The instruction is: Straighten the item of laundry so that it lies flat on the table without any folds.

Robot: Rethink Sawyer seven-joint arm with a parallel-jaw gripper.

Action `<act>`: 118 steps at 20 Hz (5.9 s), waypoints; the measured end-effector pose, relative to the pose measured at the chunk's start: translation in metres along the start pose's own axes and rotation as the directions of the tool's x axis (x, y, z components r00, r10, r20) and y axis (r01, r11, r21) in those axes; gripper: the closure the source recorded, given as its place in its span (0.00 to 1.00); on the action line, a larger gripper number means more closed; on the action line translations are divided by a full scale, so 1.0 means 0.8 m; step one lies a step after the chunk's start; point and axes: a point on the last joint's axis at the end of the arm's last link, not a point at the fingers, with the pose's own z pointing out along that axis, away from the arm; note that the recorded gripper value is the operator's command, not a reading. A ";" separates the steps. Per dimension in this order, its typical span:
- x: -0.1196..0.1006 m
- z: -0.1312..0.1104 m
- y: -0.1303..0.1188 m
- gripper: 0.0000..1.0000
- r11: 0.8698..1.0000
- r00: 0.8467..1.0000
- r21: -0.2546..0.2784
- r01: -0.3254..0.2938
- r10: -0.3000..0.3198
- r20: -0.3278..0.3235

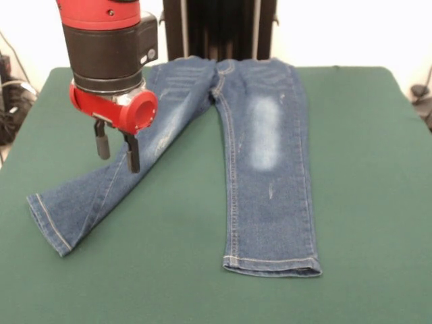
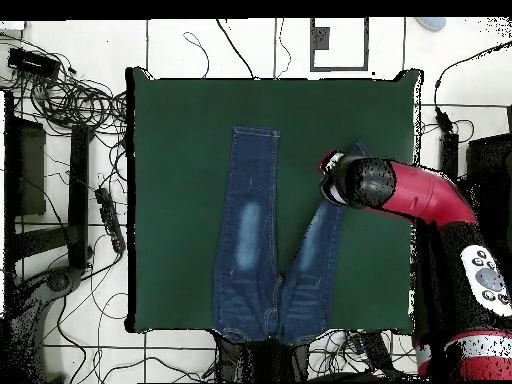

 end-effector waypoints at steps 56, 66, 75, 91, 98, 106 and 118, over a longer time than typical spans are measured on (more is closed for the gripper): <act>0.023 0.110 -0.055 1.00 0.999 0.999 -0.032 -0.043 0.042 -0.009; 0.022 0.111 -0.060 1.00 1.000 1.000 -0.023 -0.014 0.014 0.003; 0.023 0.110 -0.059 1.00 1.000 1.000 -0.022 -0.011 0.011 0.005; 0.016 0.046 -0.020 1.00 0.998 0.998 0.014 0.059 -0.059 0.000; 0.009 0.018 -0.014 1.00 0.997 0.997 0.031 0.071 -0.071 0.002; 0.003 0.008 -0.017 1.00 0.997 0.997 0.037 0.074 -0.074 0.010; -0.002 0.003 -0.004 0.00 0.997 0.997 0.008 0.077 -0.077 0.019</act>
